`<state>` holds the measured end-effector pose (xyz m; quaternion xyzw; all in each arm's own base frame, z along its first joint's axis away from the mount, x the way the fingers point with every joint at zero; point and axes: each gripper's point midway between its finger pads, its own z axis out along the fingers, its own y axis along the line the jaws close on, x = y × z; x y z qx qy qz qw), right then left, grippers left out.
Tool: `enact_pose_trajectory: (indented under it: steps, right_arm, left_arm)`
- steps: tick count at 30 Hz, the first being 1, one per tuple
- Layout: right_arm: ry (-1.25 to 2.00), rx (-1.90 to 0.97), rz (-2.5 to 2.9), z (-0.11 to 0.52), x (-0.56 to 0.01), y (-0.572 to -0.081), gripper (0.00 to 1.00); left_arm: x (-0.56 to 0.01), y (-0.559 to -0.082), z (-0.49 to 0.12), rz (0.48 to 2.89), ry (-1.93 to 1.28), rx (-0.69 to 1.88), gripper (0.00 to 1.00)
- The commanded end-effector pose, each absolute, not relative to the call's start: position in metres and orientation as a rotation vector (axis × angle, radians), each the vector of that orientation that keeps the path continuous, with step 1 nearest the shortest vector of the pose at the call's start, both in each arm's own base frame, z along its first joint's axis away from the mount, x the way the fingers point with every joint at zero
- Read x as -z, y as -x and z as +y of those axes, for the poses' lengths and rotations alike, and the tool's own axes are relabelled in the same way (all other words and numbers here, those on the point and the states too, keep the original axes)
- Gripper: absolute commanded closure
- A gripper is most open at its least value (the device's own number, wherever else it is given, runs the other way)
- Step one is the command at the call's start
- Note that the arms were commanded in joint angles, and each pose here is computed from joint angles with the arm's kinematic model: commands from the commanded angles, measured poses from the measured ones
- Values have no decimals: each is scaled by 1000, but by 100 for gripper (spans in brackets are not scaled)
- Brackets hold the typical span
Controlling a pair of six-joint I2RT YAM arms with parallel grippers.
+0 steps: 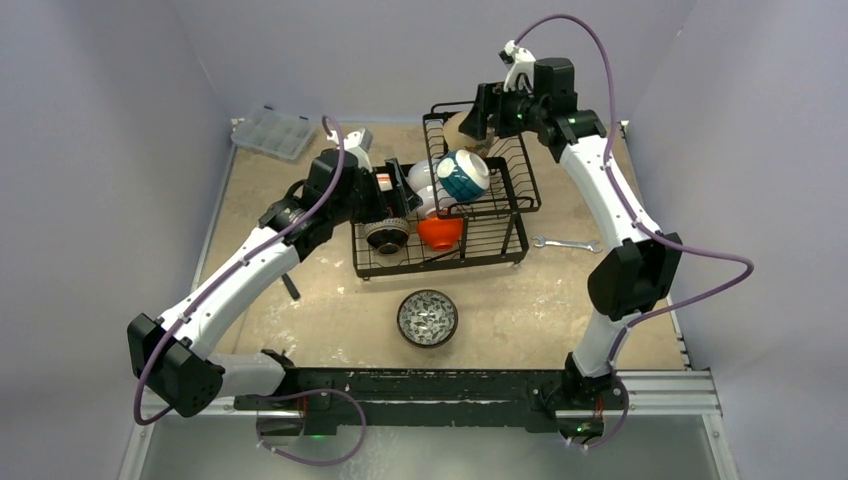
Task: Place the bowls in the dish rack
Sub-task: Adjust the bowl in the dish rack.
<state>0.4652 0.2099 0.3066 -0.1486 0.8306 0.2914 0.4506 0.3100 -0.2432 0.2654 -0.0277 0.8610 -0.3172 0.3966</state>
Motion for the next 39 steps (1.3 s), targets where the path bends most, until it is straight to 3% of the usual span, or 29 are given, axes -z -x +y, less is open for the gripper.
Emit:
enact_pose_trajectory:
  steps: [1,5,19,39]
  right_arm:
    - [438,-885,1985,233,-323,-457,20]
    - [486,-1037,1938,248,-332,-441,20]
    - [267,-473,2009,177,-329,-481,18]
    - [427,-1027,2009,248,-301,-453,18]
  left_arm:
    - [-278,-310,-244,2128,64,844,1]
    - [-277,-311,-243,2127,66,834,1]
    - [-266,-314,-234,2143,66,778,1]
    - [-279,-328,-230,2099,49,752,1]
